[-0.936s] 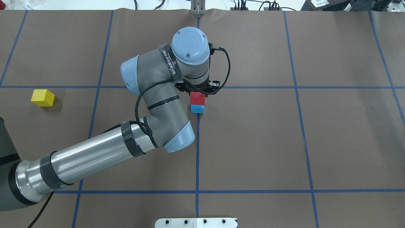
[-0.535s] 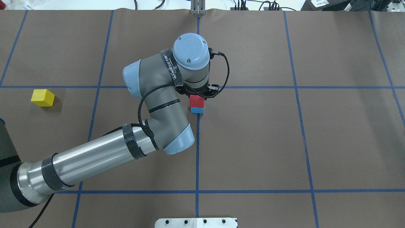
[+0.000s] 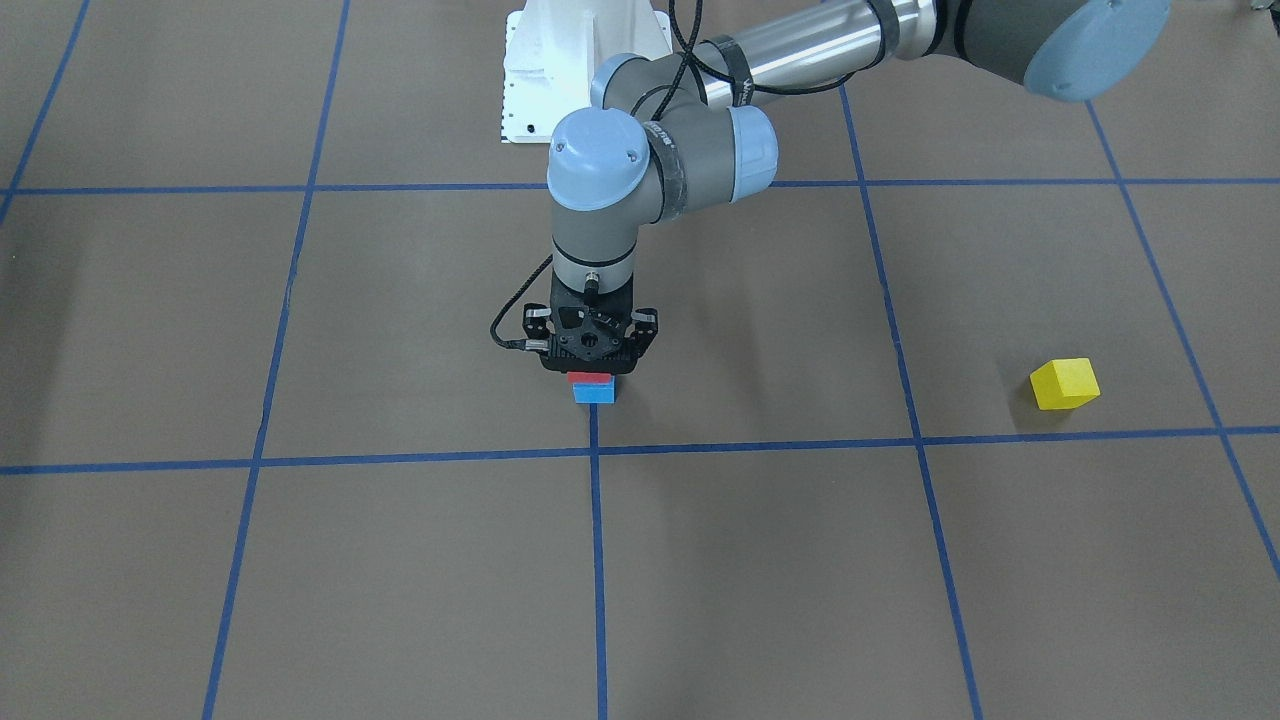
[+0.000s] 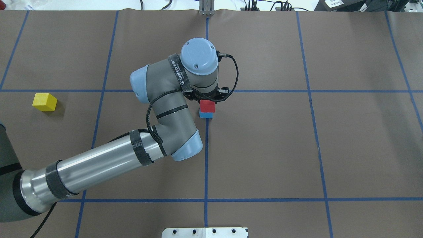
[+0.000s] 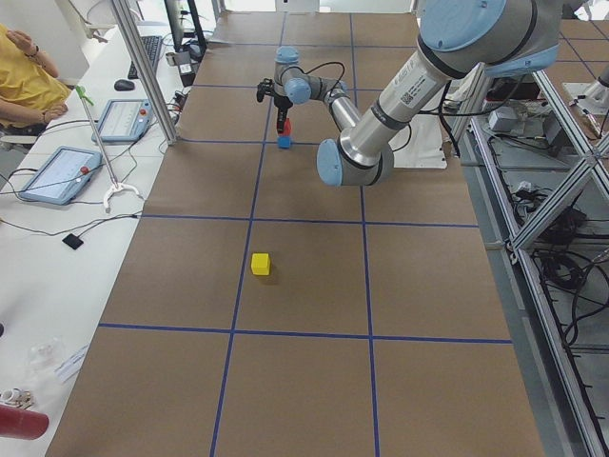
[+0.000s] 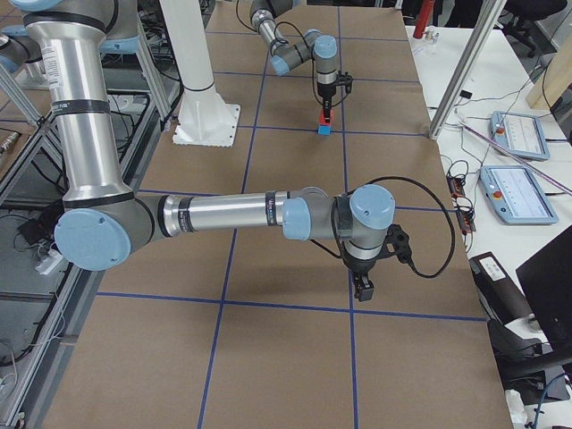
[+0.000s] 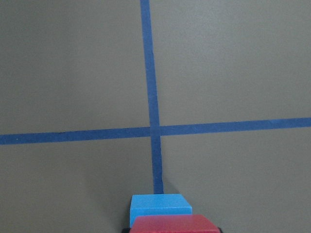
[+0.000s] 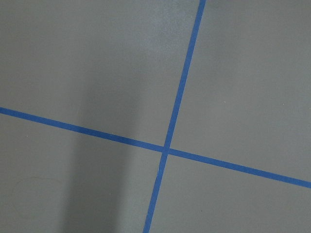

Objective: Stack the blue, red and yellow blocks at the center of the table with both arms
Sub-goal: 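Lower the red cube onto the blue cube and open the left gripper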

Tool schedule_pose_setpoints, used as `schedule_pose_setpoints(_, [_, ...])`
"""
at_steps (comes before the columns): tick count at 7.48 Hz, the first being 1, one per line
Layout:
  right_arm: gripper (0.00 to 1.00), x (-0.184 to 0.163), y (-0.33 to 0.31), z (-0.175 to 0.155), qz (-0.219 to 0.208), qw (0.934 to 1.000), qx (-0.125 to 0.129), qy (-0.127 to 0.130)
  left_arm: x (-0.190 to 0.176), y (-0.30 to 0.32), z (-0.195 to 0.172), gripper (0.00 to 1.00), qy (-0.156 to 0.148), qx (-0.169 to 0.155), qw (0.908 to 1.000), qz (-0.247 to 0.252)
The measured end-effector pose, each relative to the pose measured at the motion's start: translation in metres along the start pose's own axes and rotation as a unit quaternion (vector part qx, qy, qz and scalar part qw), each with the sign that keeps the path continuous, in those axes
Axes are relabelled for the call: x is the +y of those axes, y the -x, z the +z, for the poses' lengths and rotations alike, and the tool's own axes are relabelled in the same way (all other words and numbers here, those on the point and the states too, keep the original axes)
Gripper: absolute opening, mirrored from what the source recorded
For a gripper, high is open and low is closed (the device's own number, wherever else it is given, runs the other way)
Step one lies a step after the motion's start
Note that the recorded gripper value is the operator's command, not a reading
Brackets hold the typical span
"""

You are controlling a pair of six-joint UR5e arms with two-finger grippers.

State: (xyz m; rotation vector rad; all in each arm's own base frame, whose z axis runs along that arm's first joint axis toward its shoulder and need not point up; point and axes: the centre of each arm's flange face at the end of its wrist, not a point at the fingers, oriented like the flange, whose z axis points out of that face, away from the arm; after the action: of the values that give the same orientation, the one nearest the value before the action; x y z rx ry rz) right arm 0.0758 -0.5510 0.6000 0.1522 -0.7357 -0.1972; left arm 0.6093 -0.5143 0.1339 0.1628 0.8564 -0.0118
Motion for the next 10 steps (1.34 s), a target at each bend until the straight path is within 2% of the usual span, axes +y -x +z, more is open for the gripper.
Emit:
schedule_pose_setpoints(6, [1.0, -0.0038, 0.0015, -0.0024, -0.002, 1.0, 0.0, -0.002, -0.005, 0.0028, -0.003, 0.0, -0.014, -0.003, 0.9999, 0.002])
schedule_pose_setpoints(7, [1.0, -0.0038, 0.0015, -0.0024, -0.002, 1.0, 0.0, -0.002, -0.0049, 0.0032, -0.002, 0.12, -0.014, -0.004, 0.9999, 0.002])
schedule_pose_setpoints(9, [1.0, -0.004, 0.0018, -0.0028, -0.002, 1.0, 0.001, -0.003, -0.0039, 0.0054, 0.0013, 0.45, -0.013, -0.007, 0.9999, 0.002])
schedule_pose_setpoints(10, [1.0, -0.004, 0.0018, -0.0027, -0.002, 1.0, 0.001, -0.003, -0.0037, 0.0068, 0.003, 0.77, -0.012, -0.008, 0.9999, 0.002])
